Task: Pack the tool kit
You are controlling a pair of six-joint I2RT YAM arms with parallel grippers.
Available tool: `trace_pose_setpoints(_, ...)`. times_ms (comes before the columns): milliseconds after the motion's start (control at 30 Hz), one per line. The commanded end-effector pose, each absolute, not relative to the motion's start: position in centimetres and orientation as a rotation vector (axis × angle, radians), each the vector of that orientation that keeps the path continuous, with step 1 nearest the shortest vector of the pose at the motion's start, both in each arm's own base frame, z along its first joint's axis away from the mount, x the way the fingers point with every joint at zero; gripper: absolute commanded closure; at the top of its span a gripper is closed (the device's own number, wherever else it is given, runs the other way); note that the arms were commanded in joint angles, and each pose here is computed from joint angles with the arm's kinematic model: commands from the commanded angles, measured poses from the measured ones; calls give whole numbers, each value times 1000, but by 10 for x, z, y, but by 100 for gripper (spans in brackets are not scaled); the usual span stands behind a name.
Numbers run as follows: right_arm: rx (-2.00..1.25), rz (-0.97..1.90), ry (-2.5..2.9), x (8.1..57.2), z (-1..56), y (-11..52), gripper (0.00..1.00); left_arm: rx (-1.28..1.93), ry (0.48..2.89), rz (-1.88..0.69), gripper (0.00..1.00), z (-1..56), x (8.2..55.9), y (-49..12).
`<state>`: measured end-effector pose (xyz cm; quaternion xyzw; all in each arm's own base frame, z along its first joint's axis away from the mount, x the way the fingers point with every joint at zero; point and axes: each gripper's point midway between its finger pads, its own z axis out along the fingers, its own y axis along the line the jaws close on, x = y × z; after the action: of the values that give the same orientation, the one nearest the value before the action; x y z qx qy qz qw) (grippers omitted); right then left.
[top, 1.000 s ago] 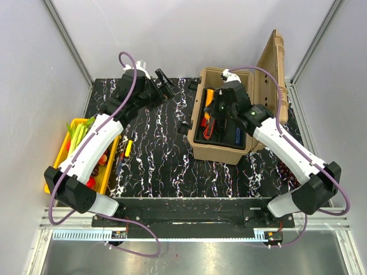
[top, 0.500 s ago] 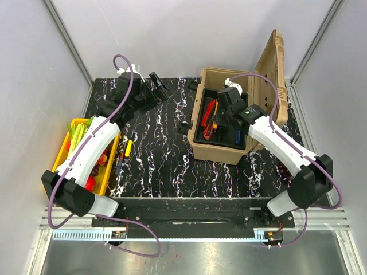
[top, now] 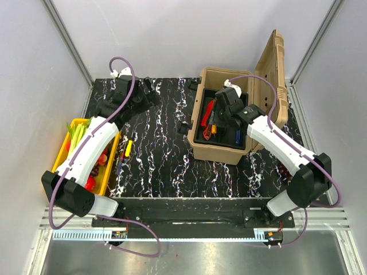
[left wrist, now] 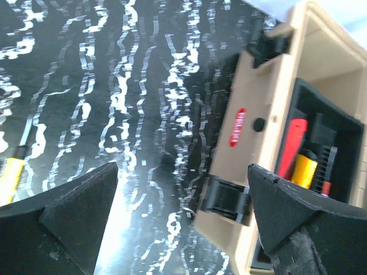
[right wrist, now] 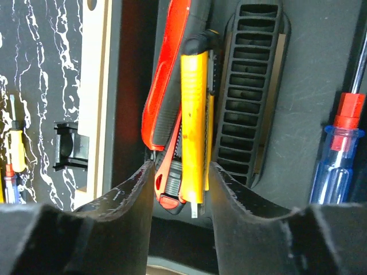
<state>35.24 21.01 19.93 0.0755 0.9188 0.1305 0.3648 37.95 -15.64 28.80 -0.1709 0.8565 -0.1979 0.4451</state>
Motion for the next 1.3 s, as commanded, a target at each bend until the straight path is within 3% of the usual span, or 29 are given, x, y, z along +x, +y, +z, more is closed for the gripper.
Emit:
trace_pose_setpoints(0,219,286,2293,357,226,197,49,-434,2185,-238,1,253,381,-112)
trace_pose_setpoints(300,203,355,2154,359,284,195,41,-380,2444,84,1,166,367,-71)
trace_pose_setpoints(600,193,370,2159,357,281,196,39,-333,2636,298,1,97,347,-55)
trace_pose_setpoints(900,194,388,2179,357,272,195,38,-384,2644,151,1,63,387,-57)
trace_pose_setpoints(1267,218,388,2174,360,275,183,38,-479,2631,99,24,38,398,-50)
